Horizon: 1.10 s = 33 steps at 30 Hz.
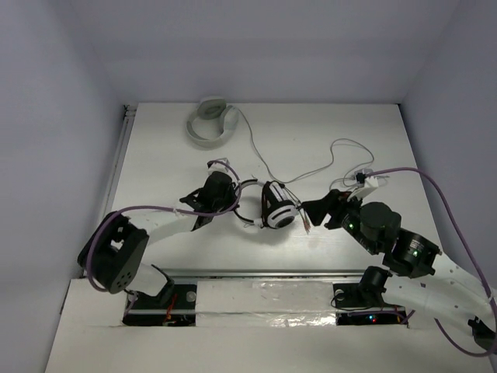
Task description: Wrap the headphones
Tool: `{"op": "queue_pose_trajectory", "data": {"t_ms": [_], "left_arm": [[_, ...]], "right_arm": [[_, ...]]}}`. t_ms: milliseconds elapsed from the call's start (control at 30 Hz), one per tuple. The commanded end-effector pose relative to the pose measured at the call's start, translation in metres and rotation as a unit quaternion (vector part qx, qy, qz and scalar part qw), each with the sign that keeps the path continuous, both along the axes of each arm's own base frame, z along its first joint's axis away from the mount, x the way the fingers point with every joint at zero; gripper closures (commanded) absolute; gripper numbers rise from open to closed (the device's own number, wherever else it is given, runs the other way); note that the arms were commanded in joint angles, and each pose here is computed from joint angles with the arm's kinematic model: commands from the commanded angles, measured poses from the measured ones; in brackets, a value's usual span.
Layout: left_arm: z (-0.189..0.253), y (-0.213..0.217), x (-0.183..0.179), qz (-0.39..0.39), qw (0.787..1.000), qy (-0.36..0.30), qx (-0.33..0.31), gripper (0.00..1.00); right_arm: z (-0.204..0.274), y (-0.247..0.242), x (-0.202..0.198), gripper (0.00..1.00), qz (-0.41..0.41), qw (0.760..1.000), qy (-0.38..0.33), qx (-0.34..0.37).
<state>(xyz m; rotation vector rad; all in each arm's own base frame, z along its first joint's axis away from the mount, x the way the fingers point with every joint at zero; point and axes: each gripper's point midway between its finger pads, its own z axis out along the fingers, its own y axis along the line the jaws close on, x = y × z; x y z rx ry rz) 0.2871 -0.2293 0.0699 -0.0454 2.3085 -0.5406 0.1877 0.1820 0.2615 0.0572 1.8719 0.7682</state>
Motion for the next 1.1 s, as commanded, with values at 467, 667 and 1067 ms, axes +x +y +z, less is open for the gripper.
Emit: {"op": "queue_pose_trajectory", "data": {"t_ms": [467,667,1067], "left_arm": [[0.041,0.049,0.045,0.161,0.982,-0.097,0.017,0.37],[0.151,0.071,0.017,0.167,0.966,-0.194,-0.036,0.01],[0.273,0.109,-0.034,0.151,0.940,-0.288,-0.100,0.01]], "right_arm": [[0.020,0.001,0.009,0.12,-0.019,0.999,-0.028,0.029],[0.058,-0.034,0.008,0.00,-0.075,0.994,-0.061,0.052],[0.101,-0.084,-0.010,0.00,-0.116,0.983,-0.106,0.097]]}}
